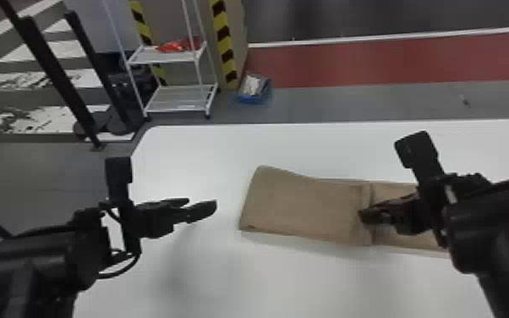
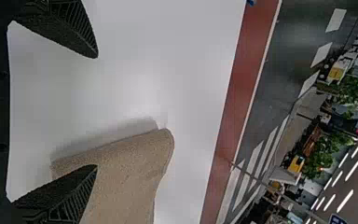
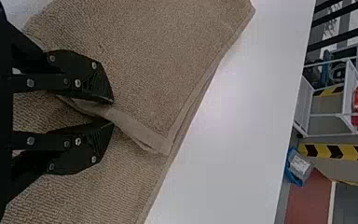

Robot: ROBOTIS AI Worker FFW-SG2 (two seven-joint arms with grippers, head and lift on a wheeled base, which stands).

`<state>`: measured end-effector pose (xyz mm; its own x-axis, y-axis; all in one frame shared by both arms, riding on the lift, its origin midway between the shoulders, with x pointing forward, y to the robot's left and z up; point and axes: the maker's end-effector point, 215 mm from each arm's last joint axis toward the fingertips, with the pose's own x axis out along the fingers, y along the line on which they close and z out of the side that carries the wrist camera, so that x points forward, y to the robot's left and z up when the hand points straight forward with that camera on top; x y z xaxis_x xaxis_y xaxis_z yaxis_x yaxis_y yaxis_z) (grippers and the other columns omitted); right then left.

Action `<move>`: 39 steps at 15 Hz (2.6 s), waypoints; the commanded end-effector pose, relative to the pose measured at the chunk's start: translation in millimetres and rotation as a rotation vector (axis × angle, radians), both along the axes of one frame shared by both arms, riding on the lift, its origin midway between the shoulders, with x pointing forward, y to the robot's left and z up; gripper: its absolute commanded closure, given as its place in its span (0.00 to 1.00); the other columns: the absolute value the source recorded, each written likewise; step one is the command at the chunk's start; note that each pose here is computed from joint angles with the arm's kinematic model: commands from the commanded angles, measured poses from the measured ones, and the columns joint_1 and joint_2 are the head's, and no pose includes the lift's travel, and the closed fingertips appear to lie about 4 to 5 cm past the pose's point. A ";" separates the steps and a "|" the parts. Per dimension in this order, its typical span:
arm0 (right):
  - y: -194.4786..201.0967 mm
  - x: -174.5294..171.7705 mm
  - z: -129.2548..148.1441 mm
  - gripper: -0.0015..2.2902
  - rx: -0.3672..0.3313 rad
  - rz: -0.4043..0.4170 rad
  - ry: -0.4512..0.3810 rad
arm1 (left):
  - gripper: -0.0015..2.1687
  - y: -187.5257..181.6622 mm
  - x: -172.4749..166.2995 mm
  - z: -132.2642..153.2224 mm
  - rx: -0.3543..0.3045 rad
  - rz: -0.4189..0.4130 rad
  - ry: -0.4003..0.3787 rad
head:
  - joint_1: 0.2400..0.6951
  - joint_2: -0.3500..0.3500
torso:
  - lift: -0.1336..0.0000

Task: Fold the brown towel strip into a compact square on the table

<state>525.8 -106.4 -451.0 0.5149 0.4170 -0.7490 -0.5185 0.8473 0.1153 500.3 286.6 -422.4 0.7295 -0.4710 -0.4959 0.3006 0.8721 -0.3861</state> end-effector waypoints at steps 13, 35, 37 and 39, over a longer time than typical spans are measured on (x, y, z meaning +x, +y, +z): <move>-59.3 -5.6 70.3 0.47 0.207 -0.186 -0.063 | 0.02 8.5 7.1 10.2 -0.014 0.015 -0.023 | 1.00 0.76 | 0.07; -186.3 -28.7 91.5 0.47 0.438 -0.512 -0.010 | 0.02 -1.5 12.8 3.1 -0.035 0.007 -0.031 | 1.00 0.50 | 0.07; -201.4 -30.2 130.4 0.47 0.505 -0.547 -0.056 | 0.02 -2.8 14.3 4.2 -0.034 0.004 -0.035 | 1.00 0.49 | 0.07; -203.6 -29.2 98.4 0.47 0.479 -0.557 -0.012 | 0.02 -4.0 13.2 1.8 -0.037 0.004 -0.030 | 1.00 0.47 | 0.07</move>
